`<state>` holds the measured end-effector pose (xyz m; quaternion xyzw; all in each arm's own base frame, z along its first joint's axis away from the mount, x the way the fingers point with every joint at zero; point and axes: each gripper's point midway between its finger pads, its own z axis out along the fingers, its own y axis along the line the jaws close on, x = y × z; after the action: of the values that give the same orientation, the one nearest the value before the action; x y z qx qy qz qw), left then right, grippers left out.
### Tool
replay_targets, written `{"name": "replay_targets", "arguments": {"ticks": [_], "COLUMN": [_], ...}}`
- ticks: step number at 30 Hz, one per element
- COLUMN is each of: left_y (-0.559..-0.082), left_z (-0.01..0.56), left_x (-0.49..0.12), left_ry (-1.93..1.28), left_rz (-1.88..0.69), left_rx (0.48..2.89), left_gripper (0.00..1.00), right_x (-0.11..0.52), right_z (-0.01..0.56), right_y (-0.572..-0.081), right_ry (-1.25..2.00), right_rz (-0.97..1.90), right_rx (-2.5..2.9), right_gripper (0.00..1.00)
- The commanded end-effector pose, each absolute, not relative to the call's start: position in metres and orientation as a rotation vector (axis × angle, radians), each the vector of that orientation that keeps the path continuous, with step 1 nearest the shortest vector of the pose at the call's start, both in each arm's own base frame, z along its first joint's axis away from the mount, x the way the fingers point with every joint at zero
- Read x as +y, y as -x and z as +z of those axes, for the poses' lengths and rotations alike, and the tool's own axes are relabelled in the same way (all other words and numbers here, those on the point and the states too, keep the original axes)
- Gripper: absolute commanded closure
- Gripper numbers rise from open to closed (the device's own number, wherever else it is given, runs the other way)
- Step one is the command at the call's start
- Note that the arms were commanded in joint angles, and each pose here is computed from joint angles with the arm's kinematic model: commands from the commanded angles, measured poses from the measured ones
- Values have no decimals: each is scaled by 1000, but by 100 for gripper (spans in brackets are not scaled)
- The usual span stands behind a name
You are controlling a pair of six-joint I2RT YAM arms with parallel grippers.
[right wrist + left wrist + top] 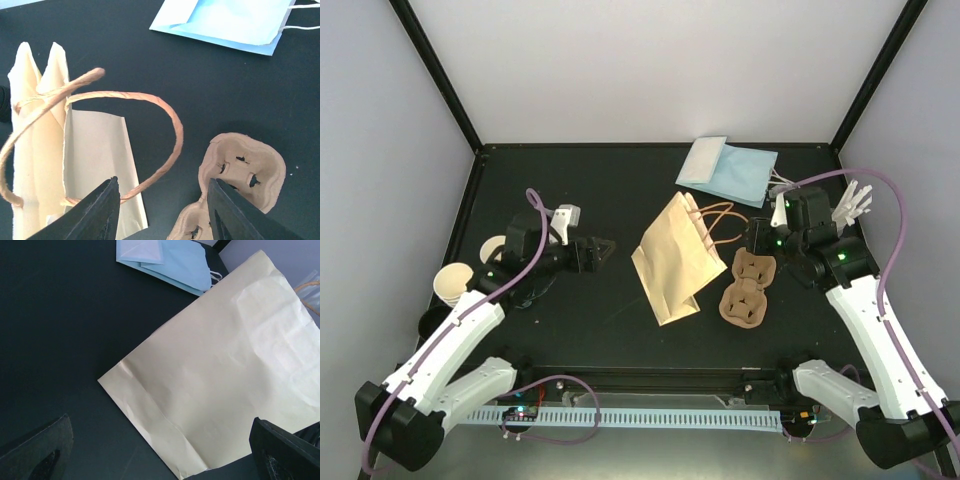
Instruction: Pack the takeout coffee
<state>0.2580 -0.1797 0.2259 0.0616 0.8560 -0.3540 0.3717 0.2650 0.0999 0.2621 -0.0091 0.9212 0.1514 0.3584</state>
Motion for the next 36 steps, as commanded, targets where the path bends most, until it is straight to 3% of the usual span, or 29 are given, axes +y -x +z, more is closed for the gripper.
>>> {"name": "replay_targets", "arguments": {"ticks": [1, 16, 24, 34, 36], "left_y": [-256, -235, -229, -233, -236], "left_z": [245, 256, 266, 283, 288], "left_x": [-184, -223, -234, -254, -260], "left_ry": [-199, -377, -471, -542, -547], "left_rz": [-937, -1198, -1085, -937, -913], "left_rx": [2168, 2128, 2103, 2076, 2074], "left_gripper": [1, 1, 1, 1, 1], "right_x": [100, 87, 105, 131, 144], "right_z": [269, 263, 252, 270, 274], "right_y": [-268, -270, -275, -287, -286], "right_ry": [-38, -130, -73, 50, 113], "right_rz": [442, 378, 469, 605, 677], "right_rx": [2323, 2312, 2367, 2317, 2315], "right_gripper": [49, 51, 71, 72, 76]}}
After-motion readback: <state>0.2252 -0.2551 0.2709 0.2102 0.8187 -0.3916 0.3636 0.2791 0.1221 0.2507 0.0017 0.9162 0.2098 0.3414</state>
